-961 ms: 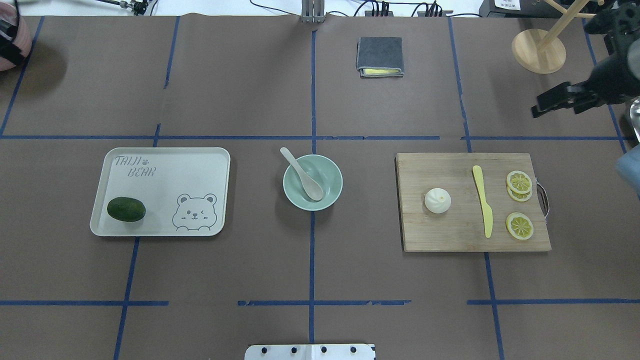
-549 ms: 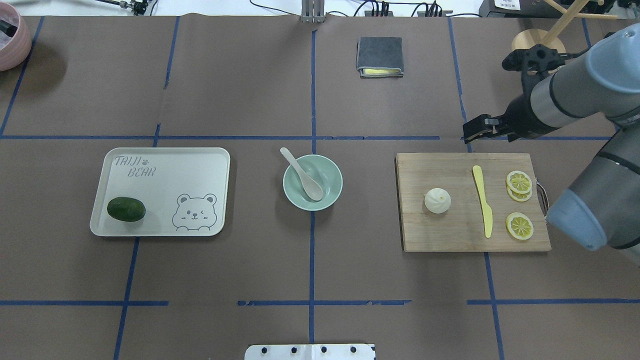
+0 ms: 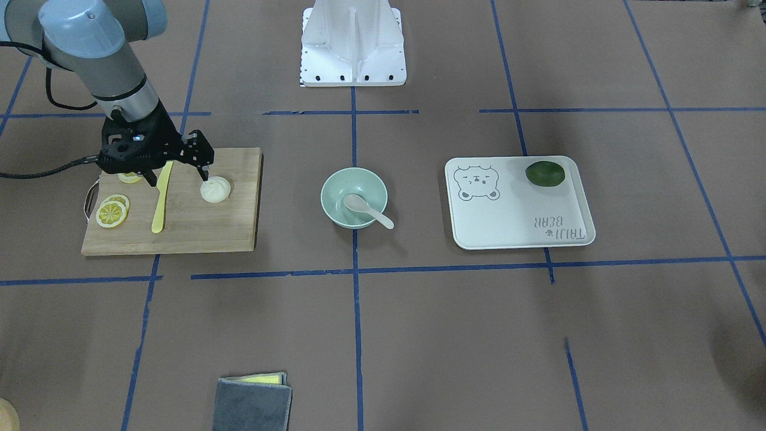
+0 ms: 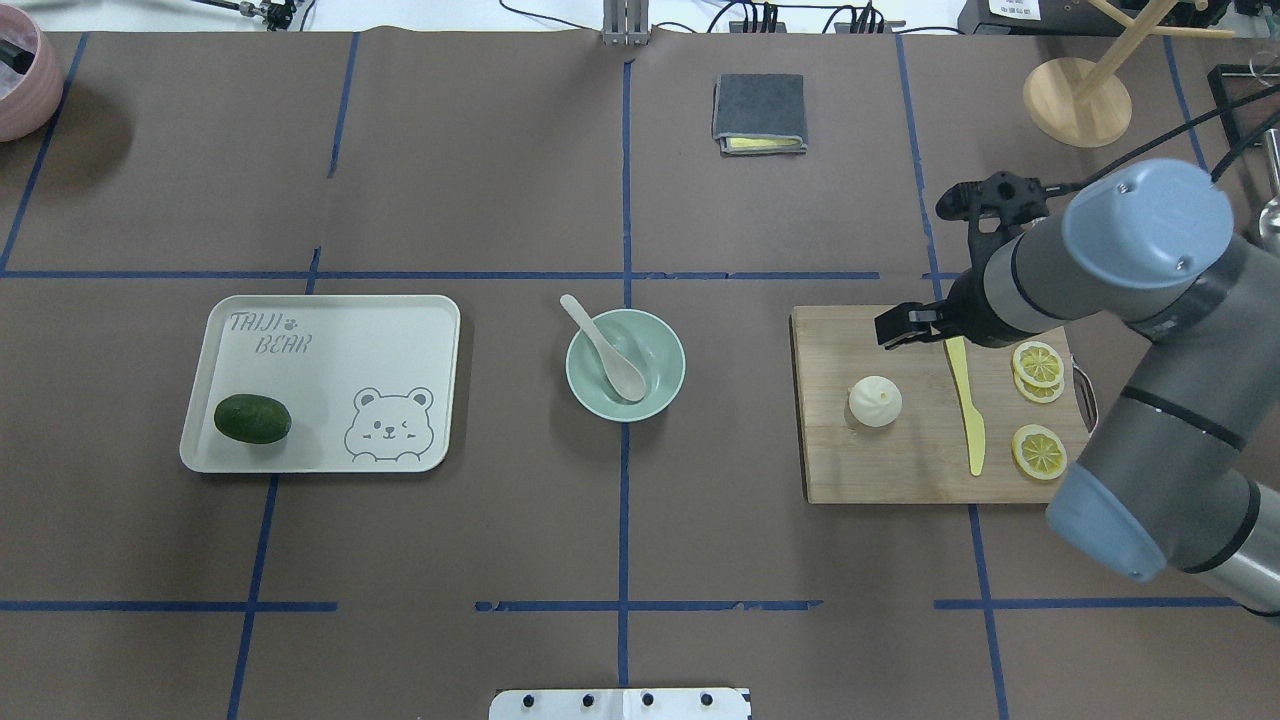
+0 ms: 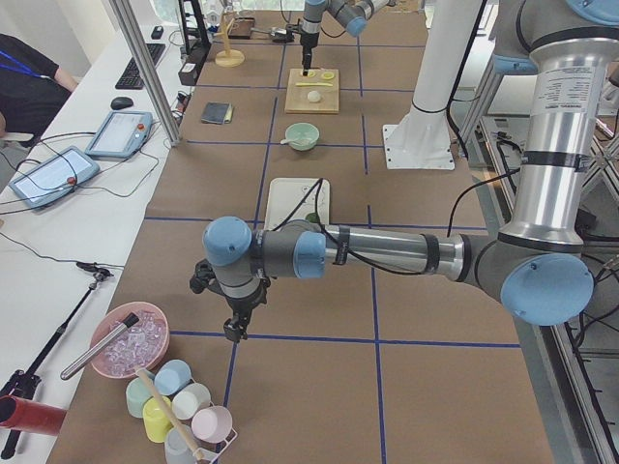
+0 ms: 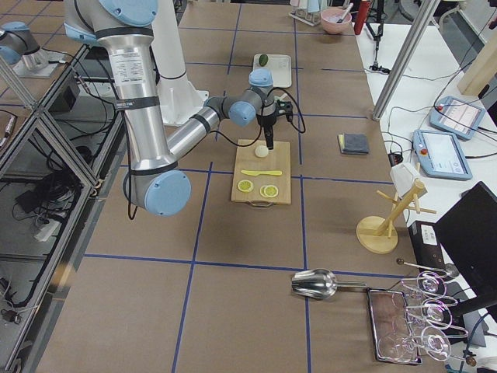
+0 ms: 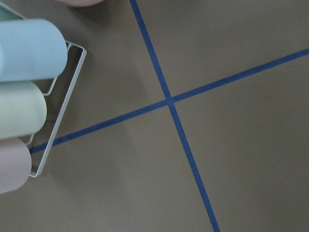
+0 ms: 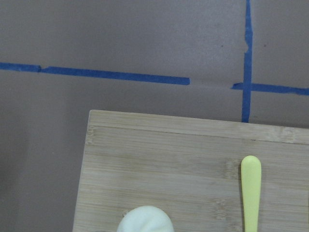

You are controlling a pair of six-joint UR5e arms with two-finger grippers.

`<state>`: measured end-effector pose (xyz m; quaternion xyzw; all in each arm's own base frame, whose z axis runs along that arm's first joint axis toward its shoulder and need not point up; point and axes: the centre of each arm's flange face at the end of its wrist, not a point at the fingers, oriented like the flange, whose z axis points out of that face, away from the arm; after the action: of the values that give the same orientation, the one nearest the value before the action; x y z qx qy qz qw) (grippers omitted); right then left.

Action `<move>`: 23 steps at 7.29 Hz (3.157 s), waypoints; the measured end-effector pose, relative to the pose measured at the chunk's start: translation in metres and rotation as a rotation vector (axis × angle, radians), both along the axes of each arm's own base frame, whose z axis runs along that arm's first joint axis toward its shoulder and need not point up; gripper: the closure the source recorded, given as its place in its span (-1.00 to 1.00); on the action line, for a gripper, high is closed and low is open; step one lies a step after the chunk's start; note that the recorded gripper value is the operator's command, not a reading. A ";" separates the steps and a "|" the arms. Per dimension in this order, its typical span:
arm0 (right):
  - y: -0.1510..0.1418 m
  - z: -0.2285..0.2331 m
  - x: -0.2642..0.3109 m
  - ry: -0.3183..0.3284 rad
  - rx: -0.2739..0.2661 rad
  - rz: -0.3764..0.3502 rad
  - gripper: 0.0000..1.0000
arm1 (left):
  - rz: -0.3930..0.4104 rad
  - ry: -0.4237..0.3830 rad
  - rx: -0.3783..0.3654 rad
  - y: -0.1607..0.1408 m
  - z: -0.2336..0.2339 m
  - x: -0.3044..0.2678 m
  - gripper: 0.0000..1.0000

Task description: Put spoon and bun in bowl

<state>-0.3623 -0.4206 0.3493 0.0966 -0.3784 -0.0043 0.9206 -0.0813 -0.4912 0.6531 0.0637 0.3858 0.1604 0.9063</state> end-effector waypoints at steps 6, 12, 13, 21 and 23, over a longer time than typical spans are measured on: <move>0.024 0.014 -0.061 0.055 0.008 -0.051 -0.69 | 0.002 0.012 -0.009 0.017 0.009 -0.002 -1.00; 0.016 0.020 -0.069 0.075 0.012 -0.048 1.00 | 0.003 0.013 -0.008 0.017 0.008 -0.001 -1.00; 0.016 0.012 -0.066 0.062 0.020 -0.043 1.00 | 0.003 0.013 -0.008 0.017 0.008 -0.001 -1.00; -0.038 -0.205 -0.196 0.014 -0.061 0.112 -0.94 | 0.003 0.014 -0.003 0.016 0.007 -0.001 -1.00; -0.032 -0.210 -0.214 0.023 -0.071 0.121 -1.00 | 0.003 0.014 -0.001 0.016 0.006 -0.001 -1.00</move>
<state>-0.5765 -0.4527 0.1397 0.0866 -0.3611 0.0636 0.9263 -0.0824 -0.4756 0.6593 0.0637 0.3923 0.1611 0.9034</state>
